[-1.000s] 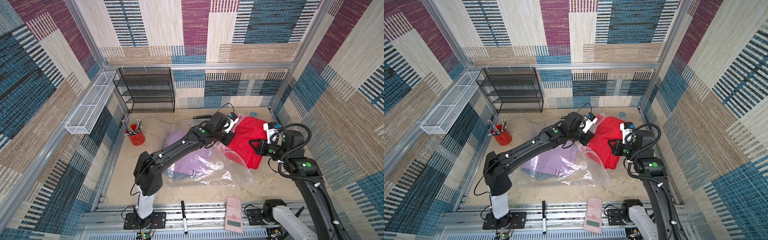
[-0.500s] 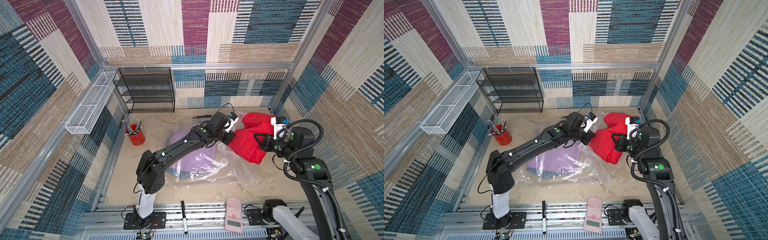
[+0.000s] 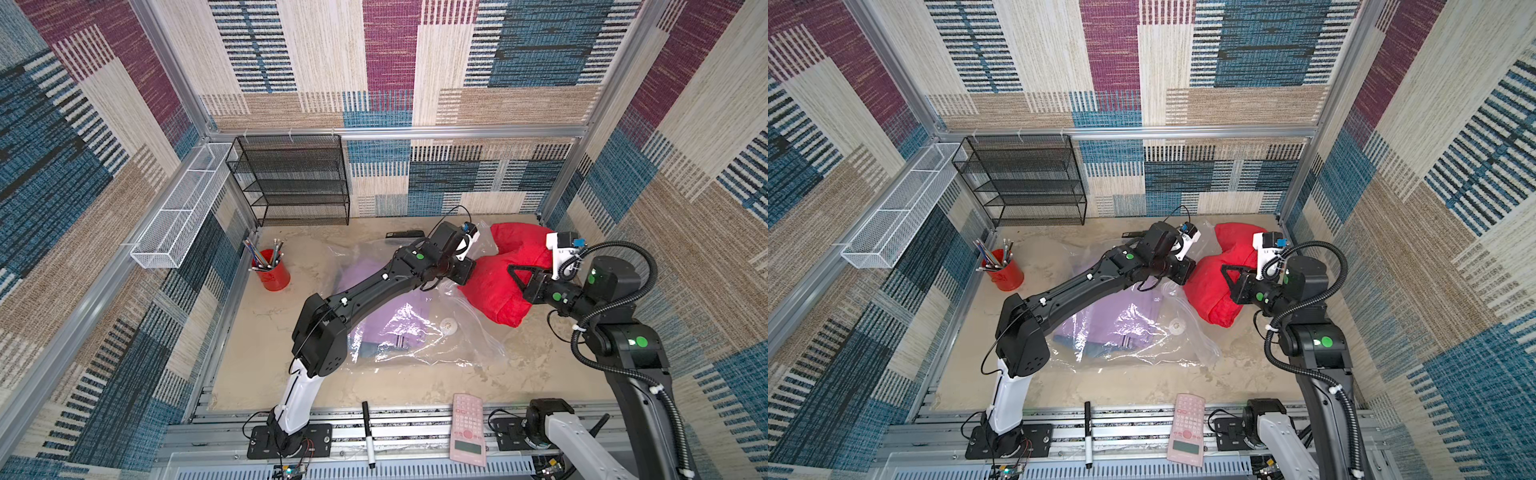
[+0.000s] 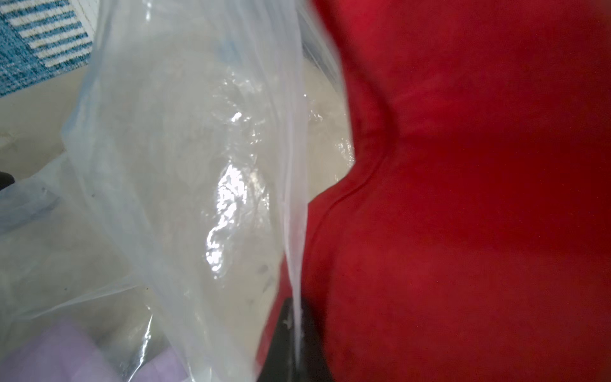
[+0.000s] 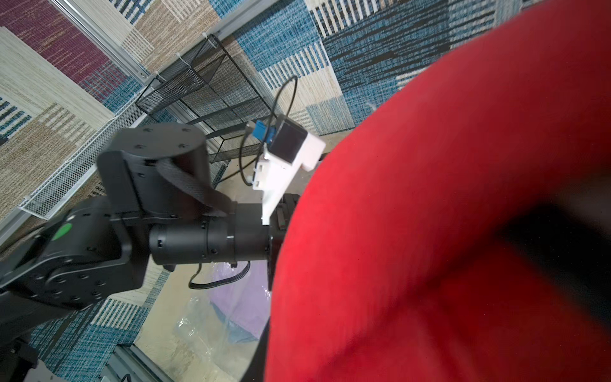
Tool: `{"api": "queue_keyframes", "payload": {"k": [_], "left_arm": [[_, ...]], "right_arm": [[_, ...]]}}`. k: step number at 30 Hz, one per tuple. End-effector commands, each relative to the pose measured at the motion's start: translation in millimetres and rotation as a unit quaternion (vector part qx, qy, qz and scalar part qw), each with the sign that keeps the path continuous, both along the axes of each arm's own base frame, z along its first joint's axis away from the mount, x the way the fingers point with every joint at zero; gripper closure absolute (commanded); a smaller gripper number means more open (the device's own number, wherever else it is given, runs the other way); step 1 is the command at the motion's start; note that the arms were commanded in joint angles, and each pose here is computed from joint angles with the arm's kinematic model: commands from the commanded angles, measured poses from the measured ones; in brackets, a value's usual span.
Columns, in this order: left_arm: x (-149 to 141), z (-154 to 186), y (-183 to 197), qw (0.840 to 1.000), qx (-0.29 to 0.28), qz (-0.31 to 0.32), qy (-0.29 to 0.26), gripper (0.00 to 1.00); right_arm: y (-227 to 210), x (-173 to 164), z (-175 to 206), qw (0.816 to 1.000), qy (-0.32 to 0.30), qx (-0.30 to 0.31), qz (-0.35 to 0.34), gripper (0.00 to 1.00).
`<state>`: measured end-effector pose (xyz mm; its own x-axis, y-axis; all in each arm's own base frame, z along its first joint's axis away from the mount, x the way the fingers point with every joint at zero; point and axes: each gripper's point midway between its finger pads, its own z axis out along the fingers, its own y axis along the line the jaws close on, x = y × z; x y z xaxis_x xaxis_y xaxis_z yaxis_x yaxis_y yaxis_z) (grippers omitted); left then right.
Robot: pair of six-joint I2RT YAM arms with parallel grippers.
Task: Take the trousers out of the vacuum bag
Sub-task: Take out the trousers from the vacuum bag.
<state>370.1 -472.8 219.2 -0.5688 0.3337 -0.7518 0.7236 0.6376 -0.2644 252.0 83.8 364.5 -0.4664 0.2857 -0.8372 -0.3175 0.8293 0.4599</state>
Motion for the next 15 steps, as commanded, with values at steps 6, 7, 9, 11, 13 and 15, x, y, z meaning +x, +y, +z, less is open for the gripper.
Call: {"api": "queue_keyframes", "payload": {"k": [6, 7, 9, 11, 13, 15], "left_arm": [[12.9, -13.4, 18.1, 0.999, -0.002, 0.049, 0.018, 1.00], [13.9, -16.1, 21.3, 0.998, -0.002, 0.053, 0.021, 1.00], [16.8, -19.6, 29.1, 0.998, 0.000, 0.060, 0.023, 1.00], [18.7, -24.4, 36.7, 0.997, 0.002, 0.067, 0.026, 1.00], [20.1, -29.0, 44.9, 0.997, 0.005, 0.074, 0.029, 1.00], [21.1, -35.1, 54.2, 0.996, 0.005, 0.082, 0.034, 1.00]], "right_arm": [[-39.1, -7.6, 69.8, 0.985, -0.121, -0.042, -0.114, 1.00], [-41.5, -7.6, 71.7, 0.984, -0.125, -0.041, -0.122, 1.00], [-47.0, -7.8, 78.5, 0.980, -0.137, -0.038, -0.140, 1.00], [-52.6, -11.0, 89.5, 0.975, -0.155, -0.032, -0.158, 1.00], [-59.1, -11.8, 98.6, 0.969, -0.170, -0.035, -0.176, 1.00], [-65.9, -3.5, 96.0, 0.965, -0.167, -0.050, -0.194, 1.00]]}}
